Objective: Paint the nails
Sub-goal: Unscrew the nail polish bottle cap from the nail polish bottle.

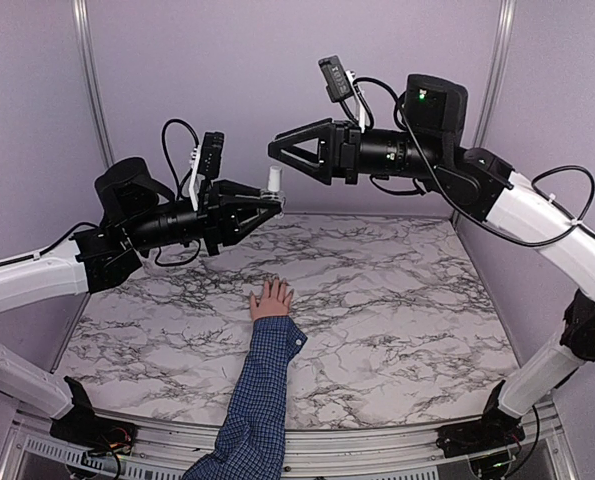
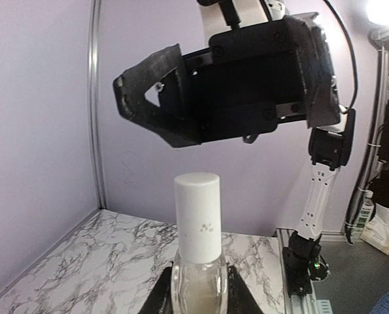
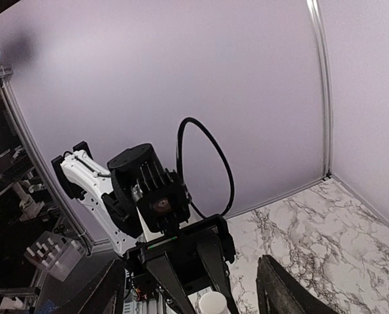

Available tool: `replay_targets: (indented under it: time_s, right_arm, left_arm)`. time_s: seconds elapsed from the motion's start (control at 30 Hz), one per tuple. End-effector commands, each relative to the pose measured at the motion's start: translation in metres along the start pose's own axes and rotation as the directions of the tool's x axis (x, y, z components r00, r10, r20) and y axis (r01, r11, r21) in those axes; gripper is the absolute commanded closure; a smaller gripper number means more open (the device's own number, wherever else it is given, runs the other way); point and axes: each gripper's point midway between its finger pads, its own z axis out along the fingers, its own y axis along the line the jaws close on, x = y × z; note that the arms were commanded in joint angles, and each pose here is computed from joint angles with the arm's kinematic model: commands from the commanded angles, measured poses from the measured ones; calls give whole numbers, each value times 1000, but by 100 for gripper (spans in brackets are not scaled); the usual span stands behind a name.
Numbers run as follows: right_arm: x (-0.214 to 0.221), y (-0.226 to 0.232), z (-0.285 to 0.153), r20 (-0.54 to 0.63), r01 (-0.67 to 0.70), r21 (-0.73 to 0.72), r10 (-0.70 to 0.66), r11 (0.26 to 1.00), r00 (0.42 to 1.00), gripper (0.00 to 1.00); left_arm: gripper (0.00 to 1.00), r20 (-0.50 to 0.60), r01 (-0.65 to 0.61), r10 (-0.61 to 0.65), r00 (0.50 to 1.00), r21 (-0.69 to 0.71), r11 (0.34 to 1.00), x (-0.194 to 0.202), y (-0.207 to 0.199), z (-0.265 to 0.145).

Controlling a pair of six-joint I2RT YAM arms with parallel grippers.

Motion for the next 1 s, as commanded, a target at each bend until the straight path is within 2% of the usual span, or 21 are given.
replay_targets:
  time_s: [0.0,0.13,0.3,0.53,0.73,0.97]
  right_arm:
    - [-8,-27,0,-2,-77,215,80,974,997,33]
    - [4,-63,2,0,-161,409,176,898,984,33]
    - [15,-78,8,11,-222,504,250,835,968,36]
    - [28,-86,22,12,-249,532,287,810,958,40]
    - [40,-101,19,11,-260,609,319,749,948,51]
    - [52,-106,23,10,-286,623,359,728,933,60]
  left_arm:
    - [100,9,-25,27,1000,-219,975,-4,35,-7]
    - [100,-15,-18,14,1000,-308,951,7,53,-8]
    - [100,-37,-30,17,999,-387,922,15,67,-10]
    - [100,-84,-29,-9,996,-438,898,36,78,-5]
    - [100,-120,-56,-4,993,-495,867,45,87,-7]
    - [100,-139,-76,0,990,-535,841,49,94,-8]
